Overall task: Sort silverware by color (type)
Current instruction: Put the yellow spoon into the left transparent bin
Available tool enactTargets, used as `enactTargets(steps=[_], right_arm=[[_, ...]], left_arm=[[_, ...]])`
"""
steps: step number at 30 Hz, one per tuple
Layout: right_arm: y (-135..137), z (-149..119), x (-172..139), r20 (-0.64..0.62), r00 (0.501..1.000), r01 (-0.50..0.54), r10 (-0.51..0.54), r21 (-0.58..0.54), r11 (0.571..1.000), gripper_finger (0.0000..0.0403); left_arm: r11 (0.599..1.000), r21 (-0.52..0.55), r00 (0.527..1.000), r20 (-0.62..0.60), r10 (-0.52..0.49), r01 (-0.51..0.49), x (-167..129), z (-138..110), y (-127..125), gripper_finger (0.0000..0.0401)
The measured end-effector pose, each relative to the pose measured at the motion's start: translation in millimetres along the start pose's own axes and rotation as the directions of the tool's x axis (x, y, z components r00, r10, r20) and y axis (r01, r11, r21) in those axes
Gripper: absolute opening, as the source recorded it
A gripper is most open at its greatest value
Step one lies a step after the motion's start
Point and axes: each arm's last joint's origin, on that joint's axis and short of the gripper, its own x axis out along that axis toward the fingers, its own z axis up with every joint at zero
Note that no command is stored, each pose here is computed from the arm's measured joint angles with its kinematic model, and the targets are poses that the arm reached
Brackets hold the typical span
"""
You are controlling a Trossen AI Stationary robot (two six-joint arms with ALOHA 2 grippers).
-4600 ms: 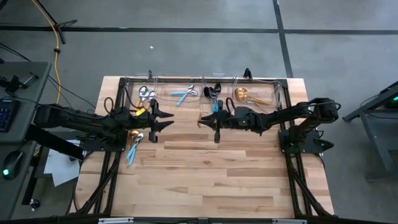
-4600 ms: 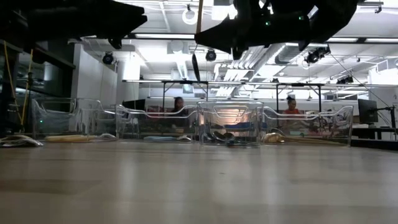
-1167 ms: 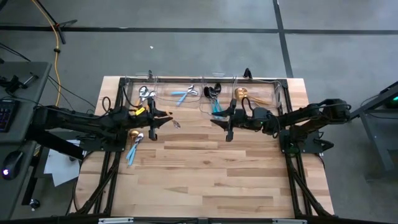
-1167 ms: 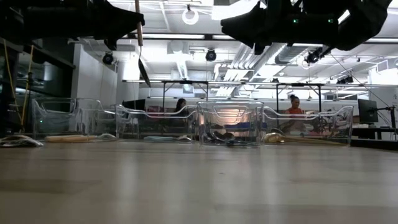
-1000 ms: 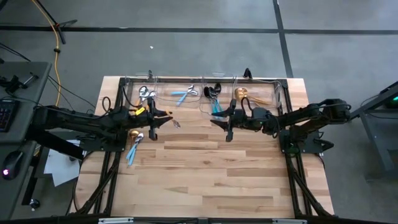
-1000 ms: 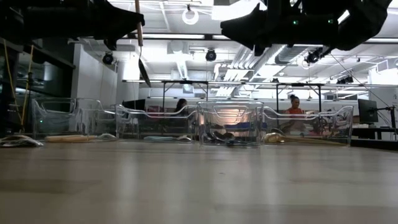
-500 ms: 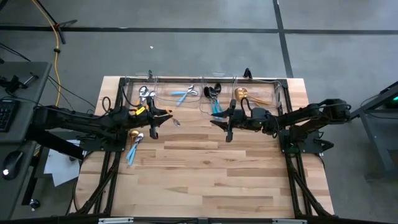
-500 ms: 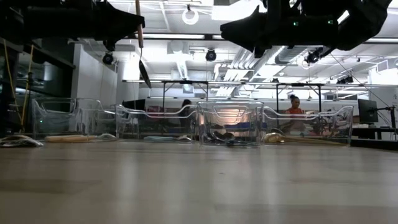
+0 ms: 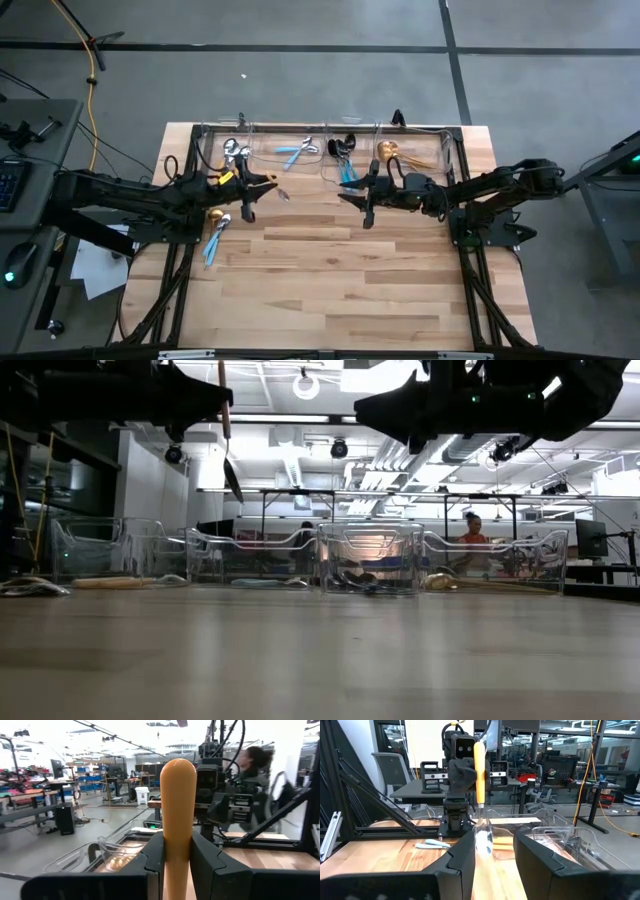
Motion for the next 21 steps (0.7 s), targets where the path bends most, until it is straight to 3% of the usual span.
enactTargets(steps=[5, 7, 9, 11, 13, 15, 17, 21], right_arm=[[0, -2, 0, -0.016, 1.0, -0.001, 0.001, -0.001, 1.0, 0.0119], [0, -2, 0, -0.015, 1.0, -0.001, 0.001, -0.001, 1.0, 0.0119], [0, -2, 0, -0.016, 1.0, -0.001, 0.001, -0.001, 1.0, 0.0119], [0, -2, 0, -0.015, 1.0, -0.001, 0.001, -0.001, 1.0, 0.0119], [0, -2, 0, -0.015, 1.0, -0.001, 0.001, -0.001, 1.0, 0.0119], [0, -2, 0, -0.015, 1.0, -0.001, 0.0, -0.001, 1.0, 0.0119], [0, -2, 0, -0.015, 1.0, -0.001, 0.001, -0.001, 1.0, 0.0119], [0, -2, 0, -0.015, 1.0, 0.0, 0.0, 0.012, 1.0, 0.0119]], left_arm=[[0.998, 0.008, 0.998, -0.004, 0.063, -0.063, 0, 0, 2, 0.0043], [0.988, 0.038, 0.989, -0.01, 0.151, -0.15, 0, 0, 4, 0.0043], [0.953, 0.113, 0.959, -0.013, 0.284, -0.281, 1, 3, 8, 0.0043], [0.878, 0.195, 0.895, 0.003, 0.446, -0.438, 5, 16, 14, 0.0043], [0.773, 0.272, 0.803, 0.002, 0.596, -0.574, 10, 33, 22, 0.0043], [0.661, 0.354, 0.698, -0.033, 0.716, -0.662, 16, 51, 33, 0.0043], [0.574, 0.416, 0.598, -0.087, 0.797, -0.705, 20, 70, 45, 0.0043], [0.49, 0.443, 0.42, -0.253, 0.872, -0.75, 18, 103, 73, 0.0043]])
